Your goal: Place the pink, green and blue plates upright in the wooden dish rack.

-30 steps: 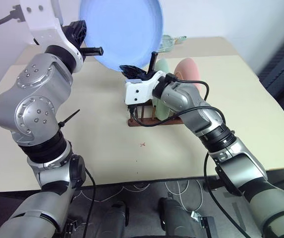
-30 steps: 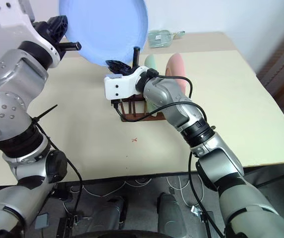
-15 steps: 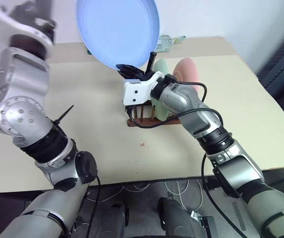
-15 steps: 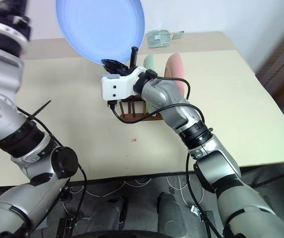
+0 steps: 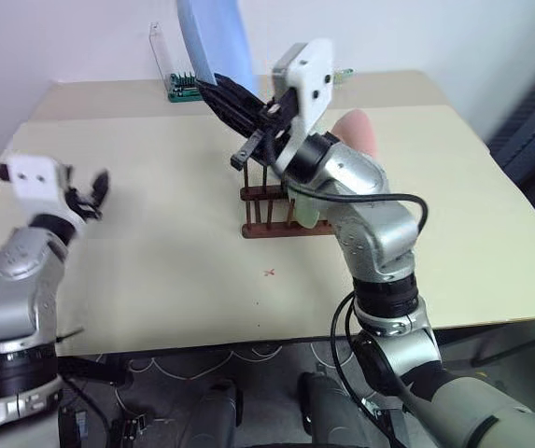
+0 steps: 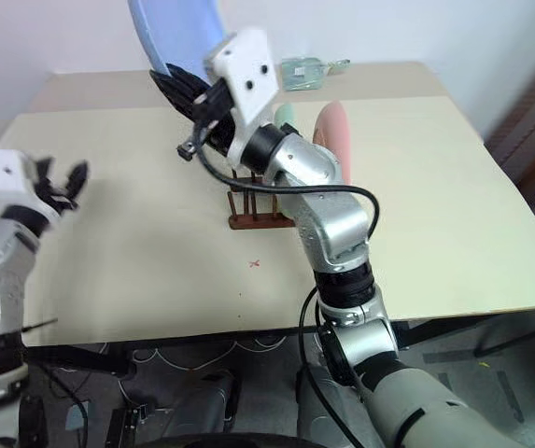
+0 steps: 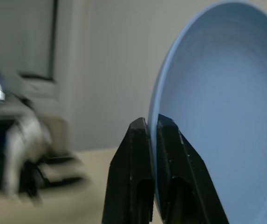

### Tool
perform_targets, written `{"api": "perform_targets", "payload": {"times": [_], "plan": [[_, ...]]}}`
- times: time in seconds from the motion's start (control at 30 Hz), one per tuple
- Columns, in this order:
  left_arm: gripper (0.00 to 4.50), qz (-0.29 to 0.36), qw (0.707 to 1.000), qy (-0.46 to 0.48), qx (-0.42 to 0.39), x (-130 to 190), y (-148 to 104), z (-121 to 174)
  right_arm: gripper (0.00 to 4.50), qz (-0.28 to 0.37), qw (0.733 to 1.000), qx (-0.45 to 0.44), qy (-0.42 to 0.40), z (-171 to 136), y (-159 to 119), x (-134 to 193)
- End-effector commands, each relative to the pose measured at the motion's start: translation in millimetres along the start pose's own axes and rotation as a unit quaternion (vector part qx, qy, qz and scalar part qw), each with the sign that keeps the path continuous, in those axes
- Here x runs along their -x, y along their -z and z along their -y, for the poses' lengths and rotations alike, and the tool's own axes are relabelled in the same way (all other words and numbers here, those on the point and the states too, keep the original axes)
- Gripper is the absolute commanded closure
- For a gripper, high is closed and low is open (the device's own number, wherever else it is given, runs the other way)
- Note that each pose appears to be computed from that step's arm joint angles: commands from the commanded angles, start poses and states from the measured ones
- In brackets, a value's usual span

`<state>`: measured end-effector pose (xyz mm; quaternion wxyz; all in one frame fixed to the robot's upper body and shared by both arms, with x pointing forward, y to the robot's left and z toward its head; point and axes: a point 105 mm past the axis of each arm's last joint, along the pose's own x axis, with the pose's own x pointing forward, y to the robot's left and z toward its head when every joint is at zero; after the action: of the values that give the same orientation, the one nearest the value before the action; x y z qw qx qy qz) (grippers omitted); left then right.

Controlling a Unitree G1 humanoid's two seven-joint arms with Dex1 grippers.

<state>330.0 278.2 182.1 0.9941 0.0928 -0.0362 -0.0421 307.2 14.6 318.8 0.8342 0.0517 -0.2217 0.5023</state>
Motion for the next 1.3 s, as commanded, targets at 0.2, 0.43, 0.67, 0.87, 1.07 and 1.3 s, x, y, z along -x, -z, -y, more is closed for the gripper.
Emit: {"api": "perform_targets", "payload": {"times": [0.2, 0.43, 0.67, 0.87, 1.07, 1.3], "plan": [[1.64, 0.008, 0.984, 0.178, 0.009, 22, 9, 67, 4.5, -0.002, 0.984, -0.177, 0.025, -9, 0, 17], [1.64, -0.017, 0.961, 0.275, 0.006, 40, 16, 96, 4.5, -0.021, 0.965, -0.245, 0.089, 13, 14, 23], [1.64, -0.021, 0.956, 0.292, 0.005, 43, 17, 104, 4.5, -0.049, 0.946, -0.3, 0.117, 23, 29, 25], [1.6, -0.023, 0.954, 0.299, 0.007, 43, 18, 111, 4.19, -0.067, 0.931, -0.332, 0.138, 31, 38, 26], [1.58, -0.018, 0.949, 0.313, 0.018, 44, 16, 120, 1.65, -0.077, 0.936, -0.315, 0.139, 31, 36, 25], [1.58, -0.019, 0.947, 0.319, 0.021, 45, 18, 126, 0.66, -0.099, 0.984, -0.115, 0.088, 17, 11, 19]]}}
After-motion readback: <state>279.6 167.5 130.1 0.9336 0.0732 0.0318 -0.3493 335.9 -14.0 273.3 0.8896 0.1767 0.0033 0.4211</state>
